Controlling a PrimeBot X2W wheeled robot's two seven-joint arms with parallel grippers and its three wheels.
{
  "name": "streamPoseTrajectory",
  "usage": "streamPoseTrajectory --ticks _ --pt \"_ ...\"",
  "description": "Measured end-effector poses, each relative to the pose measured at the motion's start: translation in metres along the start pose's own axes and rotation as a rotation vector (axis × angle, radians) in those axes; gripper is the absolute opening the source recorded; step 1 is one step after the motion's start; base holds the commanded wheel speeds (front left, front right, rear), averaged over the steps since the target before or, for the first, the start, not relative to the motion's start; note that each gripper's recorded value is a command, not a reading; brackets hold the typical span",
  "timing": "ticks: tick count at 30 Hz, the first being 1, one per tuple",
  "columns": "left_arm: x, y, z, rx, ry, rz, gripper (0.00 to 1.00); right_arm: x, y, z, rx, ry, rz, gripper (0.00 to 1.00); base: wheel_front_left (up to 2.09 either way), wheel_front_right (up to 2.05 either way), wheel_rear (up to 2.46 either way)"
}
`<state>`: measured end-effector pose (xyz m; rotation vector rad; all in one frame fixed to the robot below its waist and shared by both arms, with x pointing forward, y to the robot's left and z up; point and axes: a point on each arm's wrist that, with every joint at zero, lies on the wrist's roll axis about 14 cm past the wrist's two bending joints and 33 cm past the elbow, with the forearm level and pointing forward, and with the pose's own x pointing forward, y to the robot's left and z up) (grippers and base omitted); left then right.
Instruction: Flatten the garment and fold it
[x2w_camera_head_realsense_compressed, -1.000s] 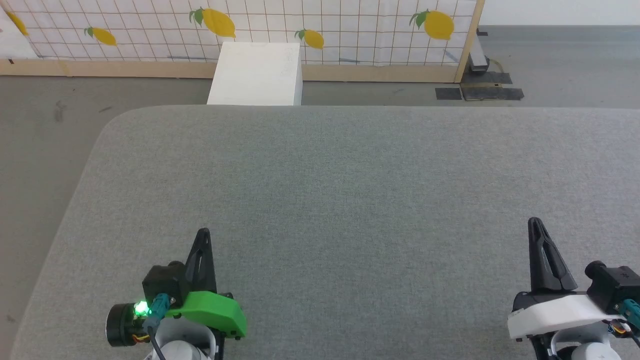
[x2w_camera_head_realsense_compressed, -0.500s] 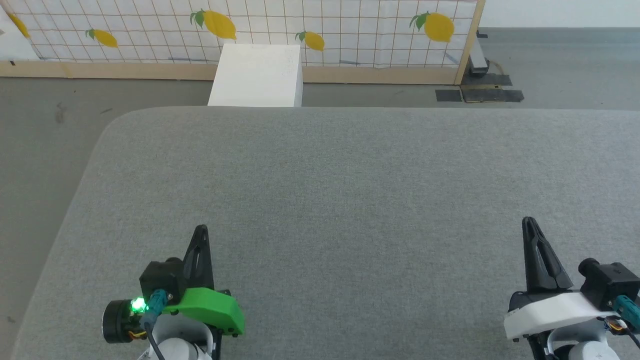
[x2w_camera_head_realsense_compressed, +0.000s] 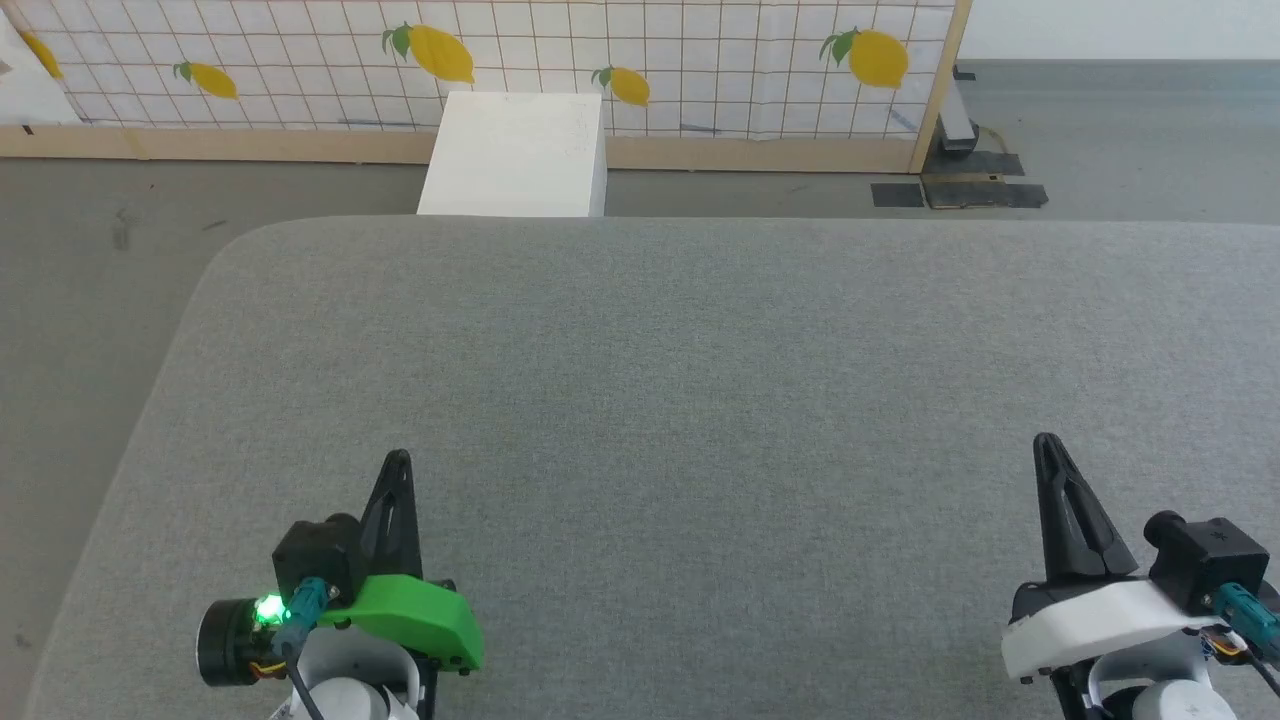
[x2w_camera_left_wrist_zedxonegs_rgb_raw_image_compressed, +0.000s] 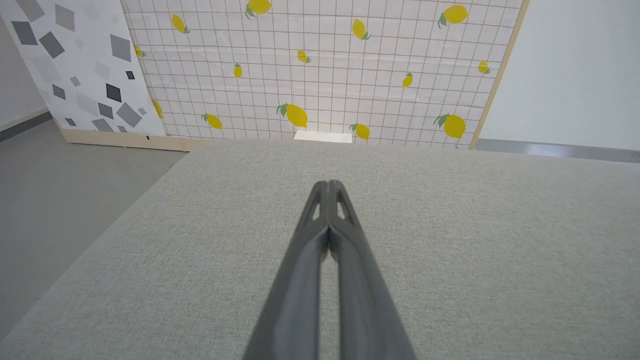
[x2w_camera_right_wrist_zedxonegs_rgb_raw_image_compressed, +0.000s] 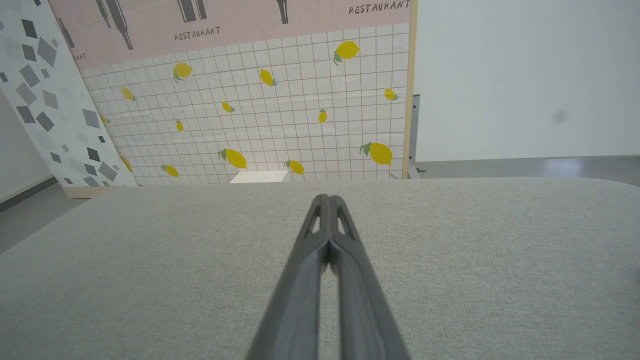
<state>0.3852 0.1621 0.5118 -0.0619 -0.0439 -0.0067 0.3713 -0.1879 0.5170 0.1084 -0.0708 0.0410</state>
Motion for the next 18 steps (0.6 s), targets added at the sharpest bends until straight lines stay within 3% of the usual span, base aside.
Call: streamPoseTrajectory --ticks 18 --pt "-0.0017 0.0020 0.0046 0.029 0.009 -0.004 0.00 0.0008 0.0067 0.0009 -0.029 0.021 0.022 0.00 0.00 0.00 0.00"
